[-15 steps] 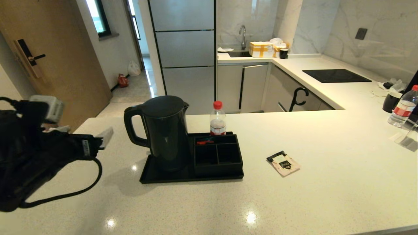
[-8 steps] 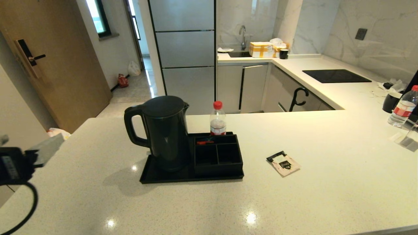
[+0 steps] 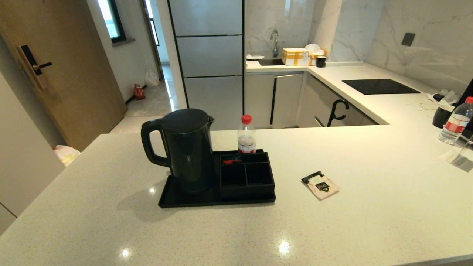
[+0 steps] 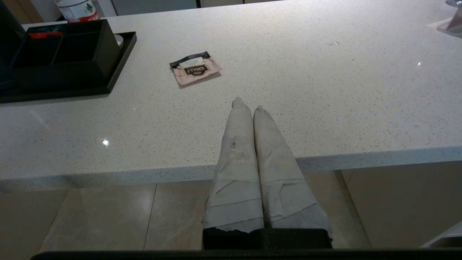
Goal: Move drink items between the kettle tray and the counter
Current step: Return the tea bag to its original position
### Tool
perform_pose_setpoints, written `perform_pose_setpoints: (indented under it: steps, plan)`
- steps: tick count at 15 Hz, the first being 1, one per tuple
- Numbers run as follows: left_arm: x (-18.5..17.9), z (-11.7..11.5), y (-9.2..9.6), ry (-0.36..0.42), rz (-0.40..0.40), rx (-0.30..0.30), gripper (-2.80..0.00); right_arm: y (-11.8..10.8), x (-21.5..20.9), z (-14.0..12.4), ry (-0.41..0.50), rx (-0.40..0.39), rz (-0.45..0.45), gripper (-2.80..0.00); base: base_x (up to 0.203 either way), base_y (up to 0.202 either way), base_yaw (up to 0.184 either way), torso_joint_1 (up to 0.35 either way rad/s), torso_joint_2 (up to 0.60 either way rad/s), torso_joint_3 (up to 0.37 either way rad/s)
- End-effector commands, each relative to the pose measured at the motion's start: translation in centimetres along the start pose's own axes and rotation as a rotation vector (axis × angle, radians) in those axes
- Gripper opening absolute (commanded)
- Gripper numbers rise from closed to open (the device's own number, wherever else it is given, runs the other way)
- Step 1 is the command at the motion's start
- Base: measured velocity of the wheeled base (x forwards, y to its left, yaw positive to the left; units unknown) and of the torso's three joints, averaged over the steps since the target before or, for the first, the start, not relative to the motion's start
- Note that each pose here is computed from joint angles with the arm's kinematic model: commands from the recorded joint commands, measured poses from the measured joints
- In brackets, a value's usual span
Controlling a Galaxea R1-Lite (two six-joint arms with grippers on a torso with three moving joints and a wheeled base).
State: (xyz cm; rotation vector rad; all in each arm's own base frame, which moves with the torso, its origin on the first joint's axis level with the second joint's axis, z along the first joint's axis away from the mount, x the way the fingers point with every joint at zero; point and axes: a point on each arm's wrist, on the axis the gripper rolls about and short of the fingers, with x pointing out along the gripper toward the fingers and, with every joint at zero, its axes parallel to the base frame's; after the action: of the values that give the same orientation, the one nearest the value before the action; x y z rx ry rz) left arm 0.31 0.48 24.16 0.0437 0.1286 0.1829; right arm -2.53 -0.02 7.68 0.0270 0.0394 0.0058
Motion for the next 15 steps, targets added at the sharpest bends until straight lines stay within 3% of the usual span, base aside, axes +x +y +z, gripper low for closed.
perform_pose_setpoints:
  steps: [1,7,13,15]
  plan:
    - [-1.9,-1.1,0.4,-0.033,0.001,-0.009,-2.8,0.0,0.0,0.0,0.002,0.0,0.0,-2.8,0.0,0.0,0.0,0.0,0.0,0.0]
    - [-6.4,-6.9,0.9,-0.006,-0.003,-0.019,-2.8,0.0,0.0,0.0,0.002,0.0,0.0,-2.8,0.0,0.0,0.0,0.0,0.0,0.0]
    - [-6.4,-7.1,0.9,0.006,-0.004,-0.018,-2.8,0.0,0.0,0.0,0.002,0.0,0.0,-2.8,0.0,0.0,0.0,0.0,0.0,0.0]
    - [-6.2,-8.1,0.8,-0.047,-0.031,-0.047,-2.8,0.0,0.0,0.0,0.002,0.0,0.0,-2.8,0.0,0.0,0.0,0.0,0.0,0.0]
